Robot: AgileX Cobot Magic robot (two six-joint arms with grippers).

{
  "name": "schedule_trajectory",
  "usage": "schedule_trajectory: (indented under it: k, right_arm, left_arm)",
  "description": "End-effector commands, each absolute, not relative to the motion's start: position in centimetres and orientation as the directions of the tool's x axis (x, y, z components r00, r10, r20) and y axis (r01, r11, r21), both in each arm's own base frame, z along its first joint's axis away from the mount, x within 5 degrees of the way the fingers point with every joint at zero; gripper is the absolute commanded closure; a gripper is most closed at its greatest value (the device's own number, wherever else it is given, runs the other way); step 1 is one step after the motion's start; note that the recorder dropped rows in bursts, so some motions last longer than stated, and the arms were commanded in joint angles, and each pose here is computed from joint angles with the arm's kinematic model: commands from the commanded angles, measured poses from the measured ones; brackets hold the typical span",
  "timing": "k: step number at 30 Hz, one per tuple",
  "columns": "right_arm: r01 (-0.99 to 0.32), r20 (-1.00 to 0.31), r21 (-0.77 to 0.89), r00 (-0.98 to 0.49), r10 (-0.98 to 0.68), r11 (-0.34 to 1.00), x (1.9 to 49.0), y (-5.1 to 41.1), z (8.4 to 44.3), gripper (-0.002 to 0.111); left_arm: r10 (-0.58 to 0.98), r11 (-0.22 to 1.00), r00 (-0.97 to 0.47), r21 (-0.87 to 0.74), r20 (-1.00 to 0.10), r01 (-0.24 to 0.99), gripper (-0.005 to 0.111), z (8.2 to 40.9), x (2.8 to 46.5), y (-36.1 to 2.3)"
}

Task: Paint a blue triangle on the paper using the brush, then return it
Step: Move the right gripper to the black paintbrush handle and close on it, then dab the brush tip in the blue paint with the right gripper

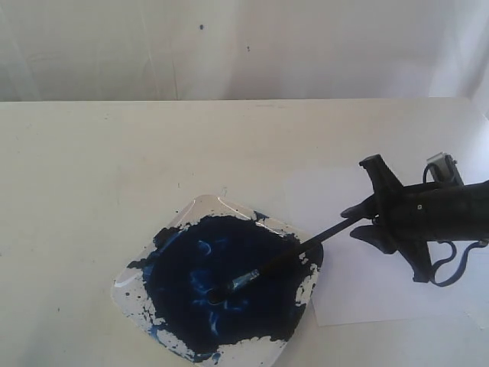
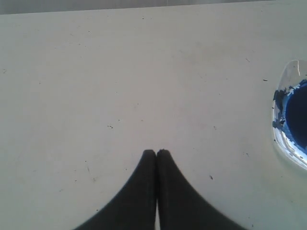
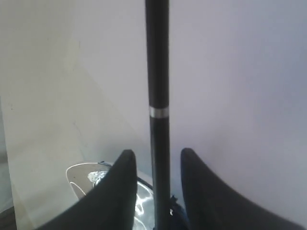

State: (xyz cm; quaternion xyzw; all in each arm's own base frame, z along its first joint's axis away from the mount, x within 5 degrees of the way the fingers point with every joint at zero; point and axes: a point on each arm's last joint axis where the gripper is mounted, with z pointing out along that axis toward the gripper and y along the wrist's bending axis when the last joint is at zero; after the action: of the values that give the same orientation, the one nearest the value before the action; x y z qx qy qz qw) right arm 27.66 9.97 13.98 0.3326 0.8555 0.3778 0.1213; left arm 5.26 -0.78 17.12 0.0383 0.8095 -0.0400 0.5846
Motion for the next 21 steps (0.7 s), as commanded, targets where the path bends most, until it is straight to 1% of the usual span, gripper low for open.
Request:
schedule_trajectory:
  k: [1,11,13,16,21]
  right_arm:
    - [0.477,0.051,0.726,-0.756,0.653,0.495,28.3,10.2,13.5,0.077]
    - [0.478,0.055,0.726,-0.757,0.651,0.494,28.9,10.4,13.2,0.077]
    - [0.487,0.063,0.719,-0.756,0.651,0.496,28.9,10.4,12.8,0.077]
    - [0.499,0.116,0.719,-0.773,0.624,0.484,28.8,10.8,11.8,0.077]
    - [0.504,0.118,0.714,-0.771,0.626,0.486,28.9,10.8,11.5,0.077]
  left_arm:
    - [0.018,0.993,-0.309,-0.018,-0.951,0.115,0.107,17.0,5.3,-0.8]
    - [0.018,0.993,-0.309,-0.018,-0.951,0.115,0.107,17.0,5.3,-0.8]
    - [0.018,0.993,-0.309,-0.018,-0.951,0.115,0.107,17.0,5.3,-0.8]
    - [0.018,0.993,-0.309,-0.018,-0.951,0.115,0.107,17.0,5.3,-0.8]
    - [0.018,0.993,-0.309,-0.018,-0.951,0.115,0.107,17.0,5.3,-0.8]
